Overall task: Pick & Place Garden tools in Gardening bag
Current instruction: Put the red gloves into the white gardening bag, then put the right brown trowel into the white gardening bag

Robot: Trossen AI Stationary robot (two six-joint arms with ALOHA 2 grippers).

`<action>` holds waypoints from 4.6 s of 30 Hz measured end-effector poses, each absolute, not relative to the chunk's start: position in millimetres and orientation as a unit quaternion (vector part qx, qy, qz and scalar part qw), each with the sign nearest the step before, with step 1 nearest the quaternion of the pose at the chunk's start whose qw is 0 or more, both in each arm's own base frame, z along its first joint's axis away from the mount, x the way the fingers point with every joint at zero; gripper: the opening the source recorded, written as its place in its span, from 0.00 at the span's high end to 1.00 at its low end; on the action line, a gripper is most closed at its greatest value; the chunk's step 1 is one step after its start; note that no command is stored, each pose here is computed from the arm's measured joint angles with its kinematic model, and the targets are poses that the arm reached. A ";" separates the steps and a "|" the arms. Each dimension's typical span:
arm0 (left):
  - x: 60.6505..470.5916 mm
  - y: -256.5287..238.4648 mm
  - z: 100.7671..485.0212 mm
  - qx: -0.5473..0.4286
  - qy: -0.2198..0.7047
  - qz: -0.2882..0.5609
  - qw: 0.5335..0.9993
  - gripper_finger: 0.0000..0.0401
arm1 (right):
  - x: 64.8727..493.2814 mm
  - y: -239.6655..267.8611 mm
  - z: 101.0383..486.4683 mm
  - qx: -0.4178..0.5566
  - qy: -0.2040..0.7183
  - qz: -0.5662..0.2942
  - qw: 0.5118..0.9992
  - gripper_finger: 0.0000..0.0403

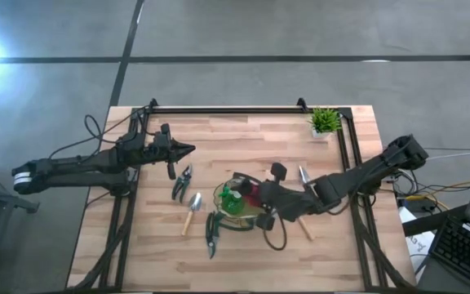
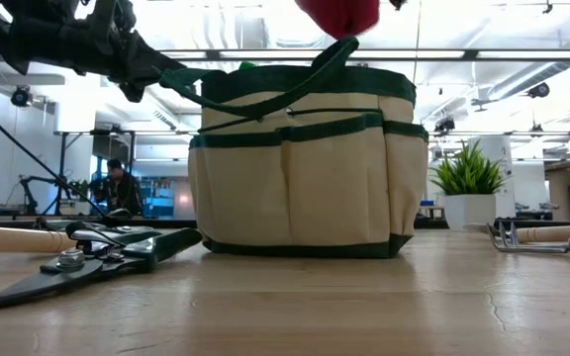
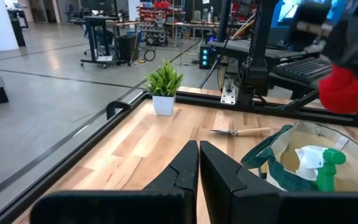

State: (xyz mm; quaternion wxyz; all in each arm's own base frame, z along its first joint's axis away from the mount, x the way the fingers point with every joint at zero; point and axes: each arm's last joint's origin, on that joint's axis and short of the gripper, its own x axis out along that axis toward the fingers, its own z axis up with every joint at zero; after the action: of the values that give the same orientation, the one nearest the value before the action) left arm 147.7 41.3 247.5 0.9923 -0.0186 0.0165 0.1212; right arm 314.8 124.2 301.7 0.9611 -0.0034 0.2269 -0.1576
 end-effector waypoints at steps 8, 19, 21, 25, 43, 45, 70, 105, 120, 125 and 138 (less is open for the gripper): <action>147.9 41.4 247.6 -0.018 0.016 0.121 0.992 0.95 | 295.2 119.6 267.9 0.038 0.129 -0.124 0.983 0.87; 147.9 41.4 247.5 -0.018 0.017 0.122 0.992 0.95 | 285.7 109.2 222.3 0.060 0.098 -0.130 0.985 0.87; 147.8 41.5 247.5 -0.018 0.016 0.122 0.992 0.95 | 287.1 108.7 220.3 0.060 0.100 -0.130 0.985 0.87; 148.0 41.5 247.1 -0.018 0.018 0.122 0.992 0.95 | 286.1 106.7 213.7 0.058 0.109 -0.134 0.983 0.87; 148.0 41.5 246.7 -0.019 0.020 0.122 0.992 0.95 | 301.3 107.5 182.7 0.062 0.146 -0.131 0.979 0.87; 148.0 41.5 246.6 -0.019 0.021 0.122 0.992 0.95 | 301.9 106.2 181.7 0.063 0.148 -0.134 0.978 0.87; 148.0 41.5 246.5 -0.019 0.022 0.122 0.992 0.95 | 297.6 102.3 190.2 0.119 0.155 -0.142 0.970 0.39; 147.9 41.4 245.8 -0.020 0.025 0.122 0.992 0.95 | 199.5 71.3 322.2 0.187 0.158 -0.064 0.968 0.46; 147.9 41.5 245.5 -0.017 0.027 0.123 0.992 0.95 | 166.3 57.7 270.3 0.330 0.374 -0.326 0.803 0.46; 147.9 41.6 245.5 -0.016 0.027 0.124 0.992 0.95 | 186.9 59.1 241.9 0.310 0.393 -0.392 0.772 0.46; 147.8 41.6 244.0 -0.014 0.035 0.124 0.992 0.95 | 244.2 56.0 178.1 0.251 0.491 -0.480 0.682 0.46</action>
State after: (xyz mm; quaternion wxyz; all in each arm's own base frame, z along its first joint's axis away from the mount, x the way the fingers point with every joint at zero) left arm 147.8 41.6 244.0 0.9915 -0.0139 0.0350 0.1242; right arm 244.2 56.0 178.1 0.6823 0.2511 0.4906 -0.4803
